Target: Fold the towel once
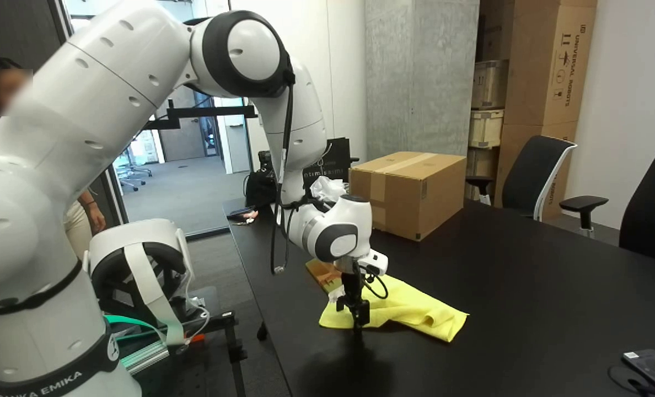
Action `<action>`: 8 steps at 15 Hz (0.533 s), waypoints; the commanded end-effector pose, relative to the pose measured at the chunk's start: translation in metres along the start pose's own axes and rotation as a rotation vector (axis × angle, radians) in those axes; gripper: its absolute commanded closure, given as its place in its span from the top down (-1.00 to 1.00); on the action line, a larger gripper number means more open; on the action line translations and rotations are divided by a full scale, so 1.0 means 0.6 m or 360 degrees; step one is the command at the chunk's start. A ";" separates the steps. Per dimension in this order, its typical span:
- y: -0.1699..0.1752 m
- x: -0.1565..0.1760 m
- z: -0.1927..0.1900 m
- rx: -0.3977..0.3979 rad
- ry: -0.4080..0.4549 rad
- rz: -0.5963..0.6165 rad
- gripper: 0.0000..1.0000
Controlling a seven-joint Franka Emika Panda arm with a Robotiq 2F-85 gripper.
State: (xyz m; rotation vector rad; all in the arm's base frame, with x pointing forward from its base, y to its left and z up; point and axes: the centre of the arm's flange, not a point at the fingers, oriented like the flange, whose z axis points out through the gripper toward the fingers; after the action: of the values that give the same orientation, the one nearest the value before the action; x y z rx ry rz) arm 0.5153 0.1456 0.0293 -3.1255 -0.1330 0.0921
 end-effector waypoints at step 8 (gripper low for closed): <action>-0.006 -0.015 0.005 -0.0007 0.0033 -0.0050 0.42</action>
State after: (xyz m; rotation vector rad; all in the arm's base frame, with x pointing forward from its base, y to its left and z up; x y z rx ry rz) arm 0.5147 0.1458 0.0282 -3.1270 -0.1484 0.0865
